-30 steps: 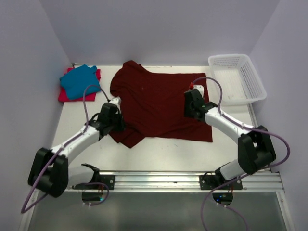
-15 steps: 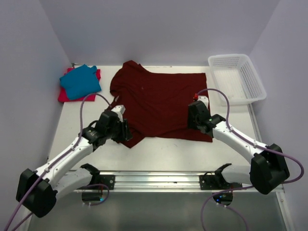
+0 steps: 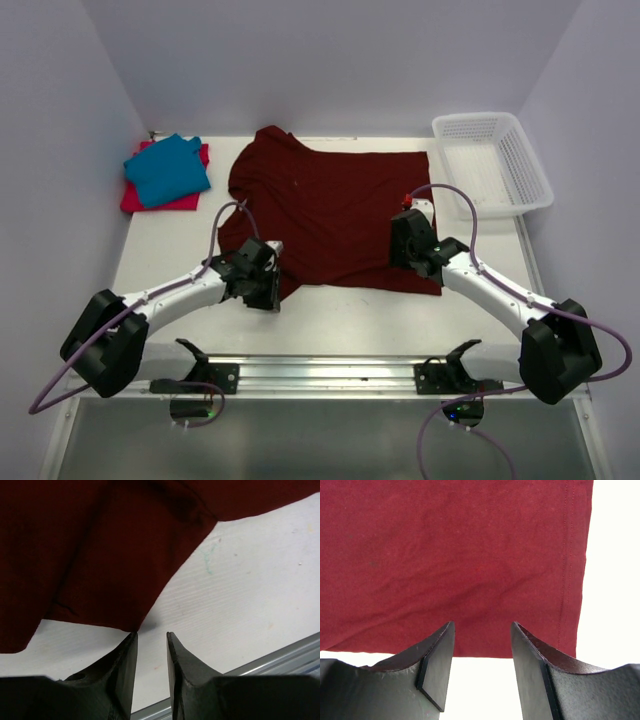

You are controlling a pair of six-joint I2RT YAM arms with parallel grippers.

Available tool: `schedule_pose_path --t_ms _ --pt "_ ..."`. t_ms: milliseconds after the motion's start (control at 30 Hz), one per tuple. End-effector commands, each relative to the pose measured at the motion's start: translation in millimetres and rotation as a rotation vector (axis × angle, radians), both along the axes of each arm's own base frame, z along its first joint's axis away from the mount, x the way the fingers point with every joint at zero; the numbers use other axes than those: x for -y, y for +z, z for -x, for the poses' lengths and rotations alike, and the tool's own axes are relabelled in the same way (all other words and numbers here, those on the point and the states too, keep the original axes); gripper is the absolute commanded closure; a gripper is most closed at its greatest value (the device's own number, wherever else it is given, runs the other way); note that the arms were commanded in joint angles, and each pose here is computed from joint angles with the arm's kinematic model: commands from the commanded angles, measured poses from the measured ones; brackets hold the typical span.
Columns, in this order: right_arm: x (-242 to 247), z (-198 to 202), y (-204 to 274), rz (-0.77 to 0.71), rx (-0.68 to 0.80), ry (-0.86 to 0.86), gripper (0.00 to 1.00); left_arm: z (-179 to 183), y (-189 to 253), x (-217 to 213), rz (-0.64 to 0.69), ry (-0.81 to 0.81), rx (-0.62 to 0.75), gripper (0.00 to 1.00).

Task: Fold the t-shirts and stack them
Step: Flatten out the tshirt

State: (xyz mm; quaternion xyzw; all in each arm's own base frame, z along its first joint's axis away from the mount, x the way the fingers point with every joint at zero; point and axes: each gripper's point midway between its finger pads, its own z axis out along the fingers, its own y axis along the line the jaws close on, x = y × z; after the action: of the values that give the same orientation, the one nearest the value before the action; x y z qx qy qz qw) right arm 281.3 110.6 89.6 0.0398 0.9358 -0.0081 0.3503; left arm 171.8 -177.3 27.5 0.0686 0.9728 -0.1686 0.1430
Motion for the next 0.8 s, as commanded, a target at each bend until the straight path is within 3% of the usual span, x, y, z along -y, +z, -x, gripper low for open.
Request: schedule_pose_path --t_ms 0,167,300,633,767 --pt "3 -6 10 -0.003 0.045 -0.025 0.48 -15 5 0 -0.034 0.004 0.049 0.68" --pt "6 -3 7 0.010 0.039 -0.031 0.48 -28 22 -6 -0.128 0.028 0.136 0.69" --pt "5 -4 4 0.014 0.031 -0.030 0.48 -32 43 9 -0.100 0.000 0.197 0.69" --pt "9 -4 8 0.034 0.038 -0.030 0.48 -22 16 5 -0.152 -0.038 0.142 0.69" --pt "10 -2 7 0.032 0.034 -0.030 0.48 -22 8 -8 -0.232 -0.030 0.131 0.68"
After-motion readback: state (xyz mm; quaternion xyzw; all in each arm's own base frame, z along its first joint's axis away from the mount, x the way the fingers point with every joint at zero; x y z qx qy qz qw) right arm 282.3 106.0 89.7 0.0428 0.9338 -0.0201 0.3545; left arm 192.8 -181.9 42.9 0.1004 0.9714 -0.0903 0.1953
